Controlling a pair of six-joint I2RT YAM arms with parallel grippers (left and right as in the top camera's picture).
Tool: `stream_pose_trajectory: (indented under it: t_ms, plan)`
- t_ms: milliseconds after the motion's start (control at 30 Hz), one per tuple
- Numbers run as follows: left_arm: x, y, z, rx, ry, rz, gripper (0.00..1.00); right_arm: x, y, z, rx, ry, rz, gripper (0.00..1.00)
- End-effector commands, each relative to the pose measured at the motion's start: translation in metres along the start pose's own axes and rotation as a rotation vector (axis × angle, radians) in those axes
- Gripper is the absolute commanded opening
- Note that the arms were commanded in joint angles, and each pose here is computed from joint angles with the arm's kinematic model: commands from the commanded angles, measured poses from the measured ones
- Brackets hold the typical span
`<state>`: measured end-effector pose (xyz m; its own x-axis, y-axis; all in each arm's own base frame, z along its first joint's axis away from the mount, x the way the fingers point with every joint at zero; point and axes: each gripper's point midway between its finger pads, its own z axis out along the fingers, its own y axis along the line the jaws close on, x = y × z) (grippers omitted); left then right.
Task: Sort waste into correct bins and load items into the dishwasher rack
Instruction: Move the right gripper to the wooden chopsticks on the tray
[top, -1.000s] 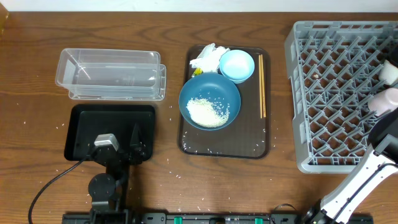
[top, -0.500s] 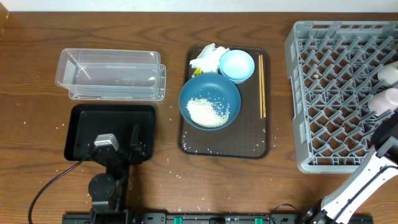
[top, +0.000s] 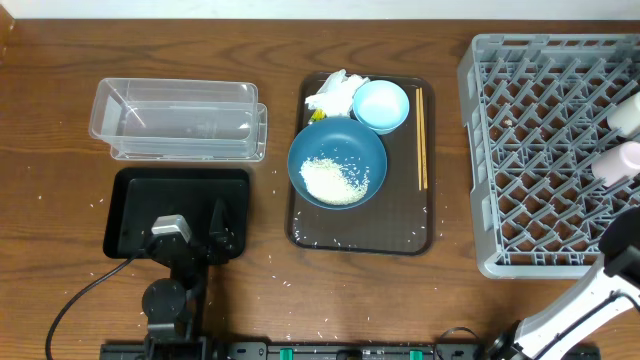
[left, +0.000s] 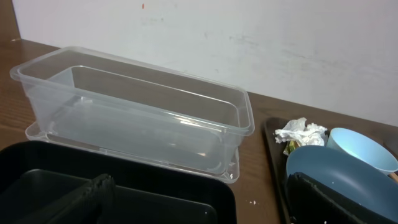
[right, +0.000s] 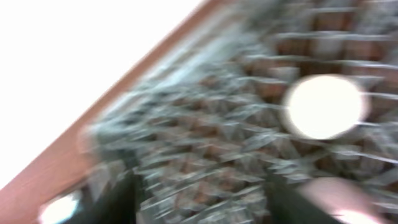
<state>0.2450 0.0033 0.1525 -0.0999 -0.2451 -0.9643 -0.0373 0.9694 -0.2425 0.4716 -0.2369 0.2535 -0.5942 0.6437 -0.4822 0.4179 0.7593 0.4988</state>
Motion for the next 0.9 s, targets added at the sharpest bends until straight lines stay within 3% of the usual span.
stream_pose_trajectory:
  t_ms: [0,100,267,400,700,800,867]
  plan:
    - [0.015,0.003,0.001,-0.009,0.045,0.013,0.91,0.022,0.070,-0.007,-0.317,0.096,-0.032,0.98]
    - [0.015,0.003,0.001,-0.009,0.045,0.013,0.91,0.047,0.092,0.002,-0.342,0.159,-0.163,0.96]
    - [0.015,0.003,0.001,-0.009,0.045,0.013,0.91,0.102,0.093,0.037,-0.044,0.308,-0.275,0.83]
    - [0.015,0.003,0.001,-0.009,0.045,0.013,0.91,0.145,0.114,0.068,0.107,0.372,-0.341,0.83]
    - [0.015,0.003,0.001,-0.009,0.045,0.013,0.91,0.227,0.156,0.127,0.262,0.356,-0.458,0.71]
    - [0.015,0.003,0.001,-0.009,0.045,0.013,0.91,0.253,0.164,0.139,0.249,0.379,-0.503,0.59]
    - [0.015,0.003,0.001,-0.009,0.045,0.013,0.91,0.271,0.165,0.146,0.253,0.393,-0.501,0.45]
